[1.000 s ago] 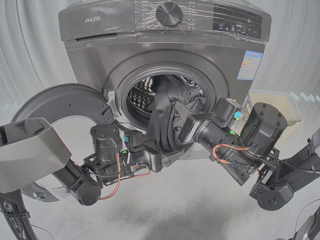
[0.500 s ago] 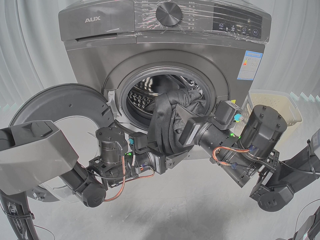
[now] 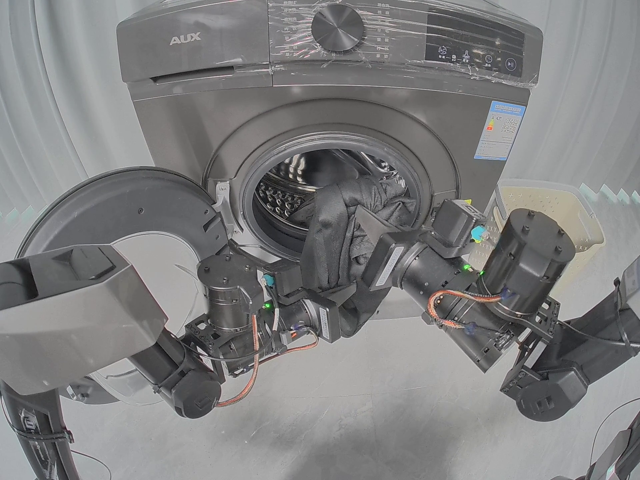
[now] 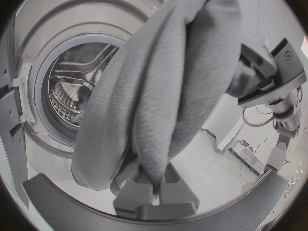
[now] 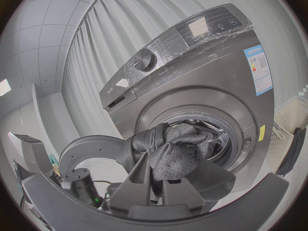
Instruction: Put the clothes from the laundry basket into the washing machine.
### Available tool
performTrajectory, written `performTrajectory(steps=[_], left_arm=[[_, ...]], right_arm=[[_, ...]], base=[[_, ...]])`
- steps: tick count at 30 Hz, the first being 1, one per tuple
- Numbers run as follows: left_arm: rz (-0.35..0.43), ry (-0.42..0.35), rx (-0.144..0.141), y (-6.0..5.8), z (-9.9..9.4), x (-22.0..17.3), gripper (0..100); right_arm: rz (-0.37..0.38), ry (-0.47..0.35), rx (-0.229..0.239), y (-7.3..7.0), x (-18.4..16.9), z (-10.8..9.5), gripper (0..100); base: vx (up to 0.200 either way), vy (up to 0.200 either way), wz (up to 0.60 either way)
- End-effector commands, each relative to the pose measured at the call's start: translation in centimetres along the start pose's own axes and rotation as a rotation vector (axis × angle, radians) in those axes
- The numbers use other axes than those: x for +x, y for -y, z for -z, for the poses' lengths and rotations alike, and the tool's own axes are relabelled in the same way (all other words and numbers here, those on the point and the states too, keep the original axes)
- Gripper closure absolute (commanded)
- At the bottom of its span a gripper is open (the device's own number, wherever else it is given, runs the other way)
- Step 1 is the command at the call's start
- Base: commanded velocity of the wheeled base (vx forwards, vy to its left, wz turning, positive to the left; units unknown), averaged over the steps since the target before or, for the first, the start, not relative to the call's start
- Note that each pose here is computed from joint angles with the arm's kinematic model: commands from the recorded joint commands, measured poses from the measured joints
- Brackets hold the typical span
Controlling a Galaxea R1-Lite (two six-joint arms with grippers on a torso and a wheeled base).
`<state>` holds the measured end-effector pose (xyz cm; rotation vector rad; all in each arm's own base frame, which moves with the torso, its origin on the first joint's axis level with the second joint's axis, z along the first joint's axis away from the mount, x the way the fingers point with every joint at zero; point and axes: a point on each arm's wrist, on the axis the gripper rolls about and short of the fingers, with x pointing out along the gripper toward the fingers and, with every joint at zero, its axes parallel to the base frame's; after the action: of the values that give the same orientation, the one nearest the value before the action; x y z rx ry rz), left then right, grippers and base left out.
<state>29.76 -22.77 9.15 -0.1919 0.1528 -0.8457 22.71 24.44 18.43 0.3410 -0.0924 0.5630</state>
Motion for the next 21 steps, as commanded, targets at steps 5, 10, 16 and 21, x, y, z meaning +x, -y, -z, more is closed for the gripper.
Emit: performTrajectory(steps=[5,10,16,21], left_arm=[[0.092,0.052,0.006,3.9,-3.3,-4.4,100],[0.142,0.049,-0.01,4.9,-4.2,-7.5,100],[0.157,0.045,-0.01,5.0,-4.3,-8.3,100],[0.159,0.065,-0.007,5.0,-4.5,-8.3,100]], right_arm=[[0.02,-0.015,-0.011,1.0,0.3,0.6,100],[0.009,-0.023,-0.013,1.1,-0.1,1.1,0],[0.014,-0.02,-0.013,1.3,0.0,1.1,0],[0.039,-0.029,-0.021,2.1,-0.4,1.1,0]], base=[[0.0,0.0,0.0],[0.0,0.0,0.0],[0.0,0.0,0.0],[0.0,0.0,0.0]])
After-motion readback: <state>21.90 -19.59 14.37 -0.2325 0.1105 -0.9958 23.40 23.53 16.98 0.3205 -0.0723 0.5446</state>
